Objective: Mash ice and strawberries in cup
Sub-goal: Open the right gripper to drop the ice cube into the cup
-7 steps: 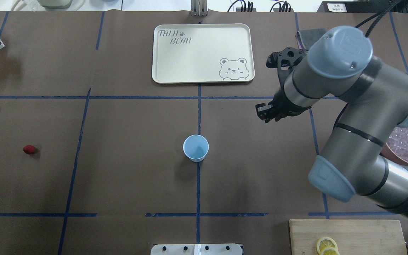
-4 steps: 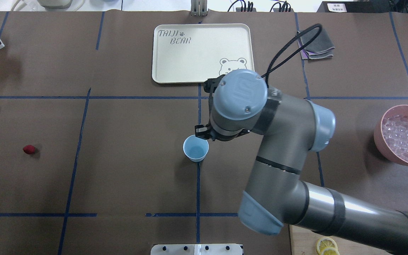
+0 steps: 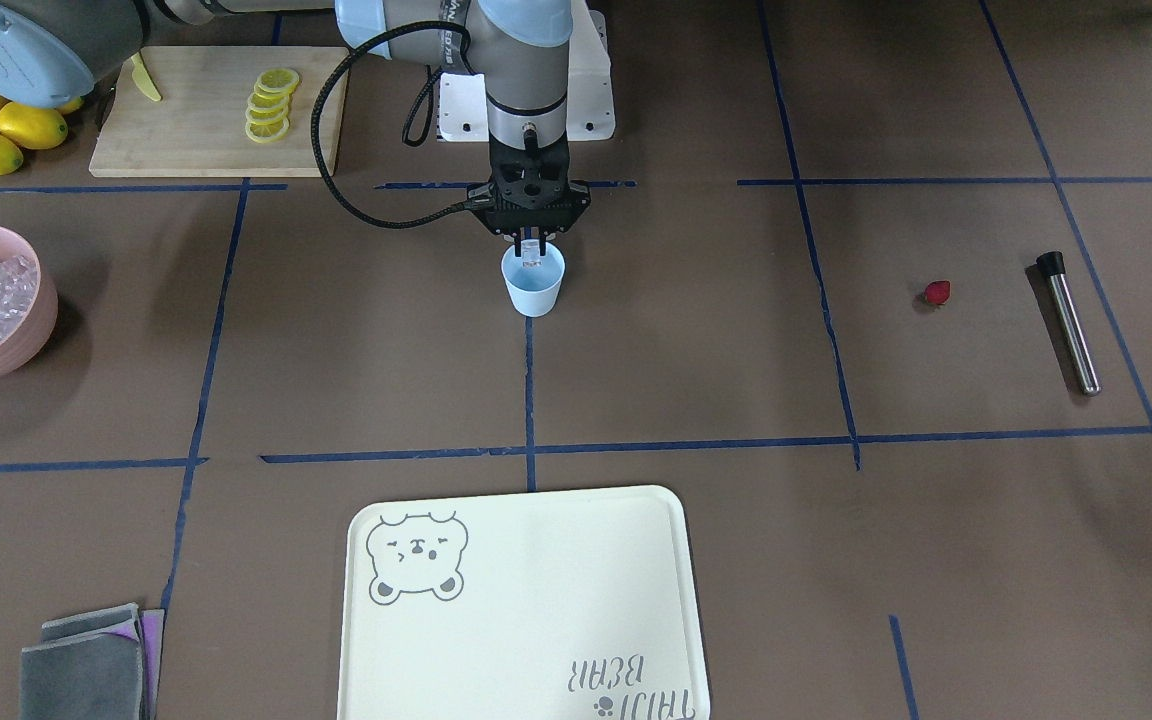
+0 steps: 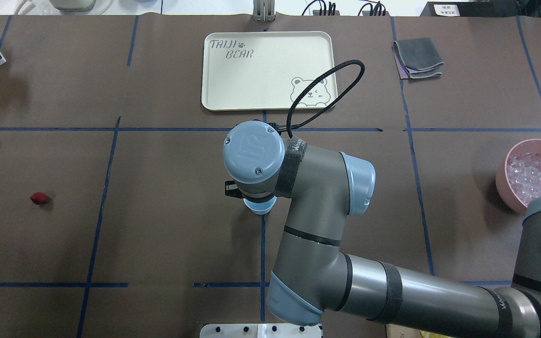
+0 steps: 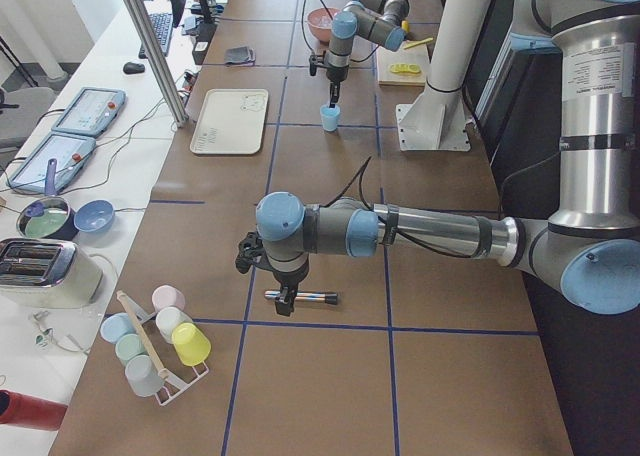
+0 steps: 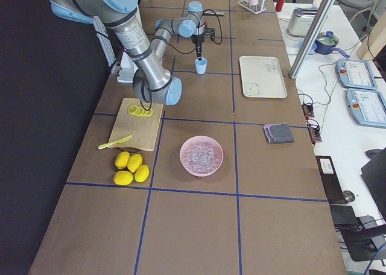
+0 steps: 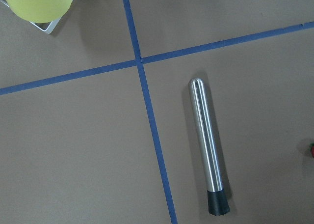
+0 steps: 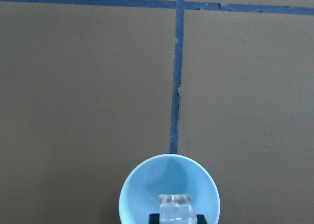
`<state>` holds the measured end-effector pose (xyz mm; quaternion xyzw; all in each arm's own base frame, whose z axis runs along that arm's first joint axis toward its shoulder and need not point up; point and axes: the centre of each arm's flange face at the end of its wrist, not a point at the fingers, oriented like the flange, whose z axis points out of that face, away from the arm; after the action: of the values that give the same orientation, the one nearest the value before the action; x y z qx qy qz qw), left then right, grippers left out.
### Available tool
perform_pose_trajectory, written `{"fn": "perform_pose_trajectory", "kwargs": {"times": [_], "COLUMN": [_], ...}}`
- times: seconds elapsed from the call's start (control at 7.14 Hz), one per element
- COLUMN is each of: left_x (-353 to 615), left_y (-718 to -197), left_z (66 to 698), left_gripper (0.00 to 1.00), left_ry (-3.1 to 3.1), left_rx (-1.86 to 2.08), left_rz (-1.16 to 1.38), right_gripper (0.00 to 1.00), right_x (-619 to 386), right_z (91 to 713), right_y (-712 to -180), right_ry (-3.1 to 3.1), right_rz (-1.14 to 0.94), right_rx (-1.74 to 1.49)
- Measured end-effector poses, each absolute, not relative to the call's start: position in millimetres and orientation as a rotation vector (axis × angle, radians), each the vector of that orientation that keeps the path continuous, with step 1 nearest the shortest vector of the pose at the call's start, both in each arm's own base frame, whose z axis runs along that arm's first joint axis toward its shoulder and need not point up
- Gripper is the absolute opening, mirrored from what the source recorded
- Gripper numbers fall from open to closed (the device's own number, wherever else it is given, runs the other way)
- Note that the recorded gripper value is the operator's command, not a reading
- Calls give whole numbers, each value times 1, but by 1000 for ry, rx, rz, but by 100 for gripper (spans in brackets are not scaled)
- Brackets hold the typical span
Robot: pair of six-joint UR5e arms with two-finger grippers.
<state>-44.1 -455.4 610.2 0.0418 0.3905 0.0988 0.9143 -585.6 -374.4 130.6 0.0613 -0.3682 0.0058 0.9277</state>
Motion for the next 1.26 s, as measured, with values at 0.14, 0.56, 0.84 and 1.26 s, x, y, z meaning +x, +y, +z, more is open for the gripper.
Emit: {"fn": "perform_pose_trajectory", "kwargs": {"times": [0.14,0.56,0.84,1.26], "left_x": [-44,-44,-44,-44], "left_y": [-455,-455,-455,-455], "left_z": [610,610,610,609], "left_gripper": [100,100,100,100], "left_ry": [804,804,804,804], "left_rx": [86,86,88,89], "left_rz": [204,204,205,206], "right_gripper": [99,98,99,99], "right_x": [-587,-587,-575,-480], "right_z": [133,133,130,177], "right_y": [-374,-373,-386,-446], "right_ry": [-751,-756,-765,-763], "right_rz": [8,13,28,31], "right_rx": [125,121,130,147]}}
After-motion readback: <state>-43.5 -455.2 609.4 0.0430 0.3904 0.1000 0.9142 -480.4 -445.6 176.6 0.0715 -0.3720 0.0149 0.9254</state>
